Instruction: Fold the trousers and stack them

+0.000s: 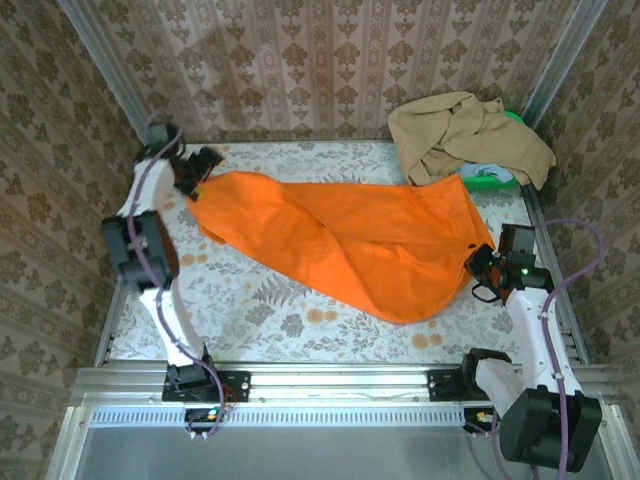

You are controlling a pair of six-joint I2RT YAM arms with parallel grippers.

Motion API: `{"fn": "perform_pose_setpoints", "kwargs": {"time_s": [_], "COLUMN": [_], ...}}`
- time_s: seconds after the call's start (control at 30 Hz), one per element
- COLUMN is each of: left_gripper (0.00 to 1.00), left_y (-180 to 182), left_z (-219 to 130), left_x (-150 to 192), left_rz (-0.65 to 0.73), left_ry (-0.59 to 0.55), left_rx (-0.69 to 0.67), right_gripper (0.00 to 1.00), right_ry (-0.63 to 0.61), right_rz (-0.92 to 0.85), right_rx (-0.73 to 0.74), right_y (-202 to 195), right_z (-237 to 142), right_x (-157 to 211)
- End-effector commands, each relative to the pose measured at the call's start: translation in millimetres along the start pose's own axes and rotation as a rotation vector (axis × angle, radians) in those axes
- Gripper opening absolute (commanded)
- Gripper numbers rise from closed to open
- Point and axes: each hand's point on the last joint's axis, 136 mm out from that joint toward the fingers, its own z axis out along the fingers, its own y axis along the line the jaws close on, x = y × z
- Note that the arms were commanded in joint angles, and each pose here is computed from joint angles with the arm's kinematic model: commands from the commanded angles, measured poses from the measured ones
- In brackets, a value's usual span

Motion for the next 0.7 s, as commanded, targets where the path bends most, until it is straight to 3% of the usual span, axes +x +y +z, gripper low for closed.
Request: {"fn": "perform_pose_setpoints", "kwargs": {"time_s": [0.0, 0.1, 0.2, 0.4, 0.67], "left_gripper": [0.78, 0.57, 0.45, 0.45, 0.45], "left_y": [52.5, 85.3, 100.2, 94.7, 83.8], "left_z": [-25.7, -9.8, 13.0, 46.8, 52.2], "left_x": [-27.4, -27.7, -35.7, -44.0, -44.5], "left_rz": [-0.085, -0.14, -0.146, -0.114, -0.079], "left_ry": [-0.194, -0.18, -0.15, -0.128, -0.161], "left_rx": [0.019, 0.083, 0.095, 0.127, 0.176], "right_gripper": [0.18, 0.17, 0.17, 0.15, 0.13], "right_ry": [-0.013, 0.0, 0.003, 0.001, 0.02], "right_rz": [-0.045, -0.062, -0.068, -0.083, -0.082], "right_rx": [-0.014, -0.02, -0.027, -0.006, 0.015], "right_y": [7.7, 11.0, 13.2, 8.6, 3.1], "right_z": [-3.0, 1.2, 1.1, 1.4, 6.6], "right_x": [-0.1, 5.2, 5.4, 6.3, 10.8]}}
